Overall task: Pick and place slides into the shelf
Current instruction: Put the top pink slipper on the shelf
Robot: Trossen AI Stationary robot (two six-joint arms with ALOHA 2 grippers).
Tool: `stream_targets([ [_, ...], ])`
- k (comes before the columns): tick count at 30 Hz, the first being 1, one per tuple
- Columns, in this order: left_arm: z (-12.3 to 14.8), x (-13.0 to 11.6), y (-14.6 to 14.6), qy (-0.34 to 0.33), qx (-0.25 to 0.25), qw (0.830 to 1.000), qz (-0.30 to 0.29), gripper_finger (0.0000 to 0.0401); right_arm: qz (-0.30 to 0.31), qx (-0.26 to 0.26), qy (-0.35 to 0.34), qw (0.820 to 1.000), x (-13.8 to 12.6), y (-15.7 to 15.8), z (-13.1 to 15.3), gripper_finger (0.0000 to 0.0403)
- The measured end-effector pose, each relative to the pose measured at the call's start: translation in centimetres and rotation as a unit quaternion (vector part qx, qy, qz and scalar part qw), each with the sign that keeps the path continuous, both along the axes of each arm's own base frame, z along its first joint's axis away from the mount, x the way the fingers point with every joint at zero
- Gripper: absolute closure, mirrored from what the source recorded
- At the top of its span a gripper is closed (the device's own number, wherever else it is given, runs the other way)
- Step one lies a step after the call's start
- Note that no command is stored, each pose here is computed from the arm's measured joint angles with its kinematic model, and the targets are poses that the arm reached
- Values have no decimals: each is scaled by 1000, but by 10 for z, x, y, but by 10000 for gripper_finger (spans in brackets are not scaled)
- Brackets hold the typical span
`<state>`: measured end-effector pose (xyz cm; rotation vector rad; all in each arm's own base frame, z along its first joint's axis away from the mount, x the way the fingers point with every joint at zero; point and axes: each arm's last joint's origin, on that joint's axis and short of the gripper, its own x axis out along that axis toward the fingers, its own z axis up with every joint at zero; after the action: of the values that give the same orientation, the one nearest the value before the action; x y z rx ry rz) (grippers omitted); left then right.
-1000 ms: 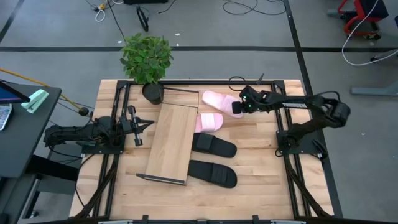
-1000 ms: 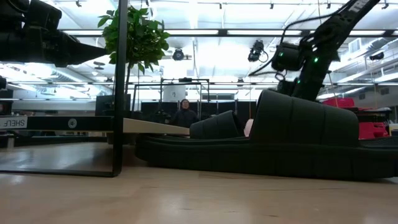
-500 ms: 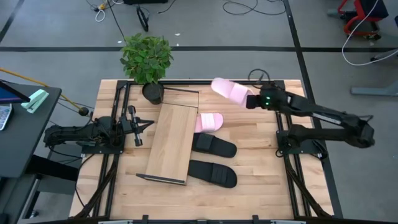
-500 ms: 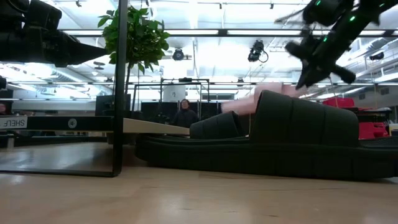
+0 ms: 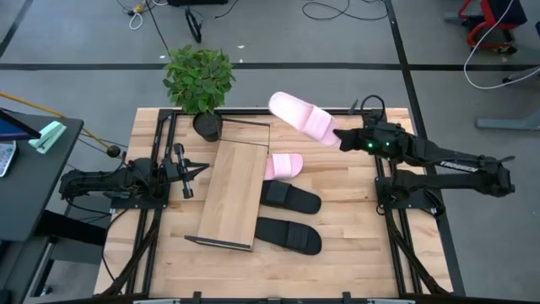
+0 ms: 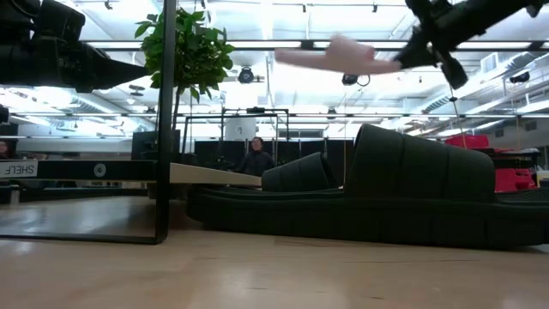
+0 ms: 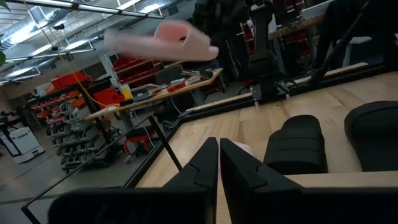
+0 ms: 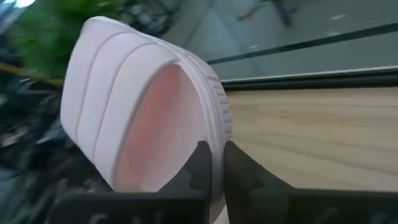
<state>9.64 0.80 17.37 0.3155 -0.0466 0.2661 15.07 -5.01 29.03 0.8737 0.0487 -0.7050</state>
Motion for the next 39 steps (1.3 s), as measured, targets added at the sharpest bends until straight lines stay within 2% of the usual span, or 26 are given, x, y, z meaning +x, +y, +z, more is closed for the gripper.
stream_targets([
  [8, 0, 0, 0, 0, 0, 1000, 0, 389, 114, 9, -35, 993, 39, 15, -4, 383],
  [13, 0, 0, 0, 0, 0, 1000, 0, 381, 152, 30, -28, 988, 67, 12, -19, 383],
  [22, 0, 0, 0, 0, 0, 1000, 0, 383, 159, 76, -9, 984, 101, -8, -54, 383],
  [30, 0, 0, 0, 2, 0, 1000, 0, 385, 163, 104, -5, 981, 118, -22, -77, 383],
  [39, 0, 0, 0, 2, 0, 1000, 0, 380, 169, 116, -4, 979, 147, -33, -84, 383],
])
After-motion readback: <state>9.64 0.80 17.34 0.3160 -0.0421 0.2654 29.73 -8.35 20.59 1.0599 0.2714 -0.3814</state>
